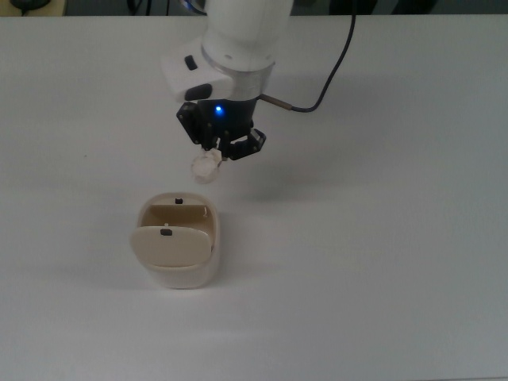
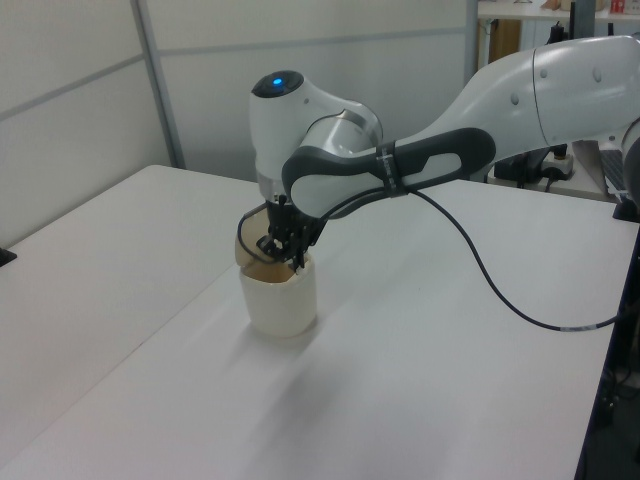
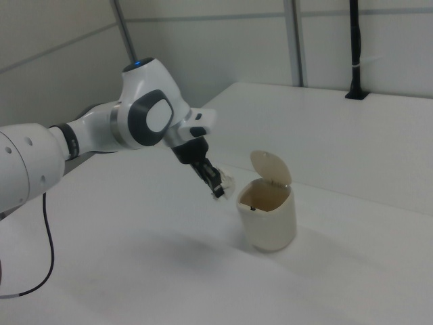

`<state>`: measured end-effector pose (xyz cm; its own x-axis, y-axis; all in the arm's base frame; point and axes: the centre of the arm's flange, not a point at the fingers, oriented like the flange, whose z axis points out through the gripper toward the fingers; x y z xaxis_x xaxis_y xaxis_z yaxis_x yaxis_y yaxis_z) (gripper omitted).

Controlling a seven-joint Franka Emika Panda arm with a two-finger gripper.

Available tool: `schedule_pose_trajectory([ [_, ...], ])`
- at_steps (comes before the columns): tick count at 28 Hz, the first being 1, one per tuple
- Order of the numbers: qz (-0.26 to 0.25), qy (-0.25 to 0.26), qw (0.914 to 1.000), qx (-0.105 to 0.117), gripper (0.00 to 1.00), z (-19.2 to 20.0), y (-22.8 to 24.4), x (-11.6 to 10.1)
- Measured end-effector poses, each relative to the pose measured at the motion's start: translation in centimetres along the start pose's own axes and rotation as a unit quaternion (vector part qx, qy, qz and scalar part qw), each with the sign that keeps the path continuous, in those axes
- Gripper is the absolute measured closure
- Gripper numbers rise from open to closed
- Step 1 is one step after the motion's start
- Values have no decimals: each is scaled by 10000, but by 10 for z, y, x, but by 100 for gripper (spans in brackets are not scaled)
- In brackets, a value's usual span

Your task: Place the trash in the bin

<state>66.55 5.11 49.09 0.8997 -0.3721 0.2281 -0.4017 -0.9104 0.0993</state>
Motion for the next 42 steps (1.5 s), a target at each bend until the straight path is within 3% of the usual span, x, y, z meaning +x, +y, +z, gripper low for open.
schedule_pose_trajectory([
  [9,361,-121,9993,-43,93,17,37,19],
  [11,524,-136,9985,-34,88,20,43,23],
  [18,878,-62,9961,4,61,16,46,33],
  [19,893,-56,9960,8,52,15,46,33],
  [29,871,-59,9962,22,19,13,41,32],
  [33,607,-333,9975,-135,0,4,36,21],
  [36,121,-726,9970,-233,0,-12,26,3],
  [42,-626,-1193,9908,-129,0,-53,25,-25],
])
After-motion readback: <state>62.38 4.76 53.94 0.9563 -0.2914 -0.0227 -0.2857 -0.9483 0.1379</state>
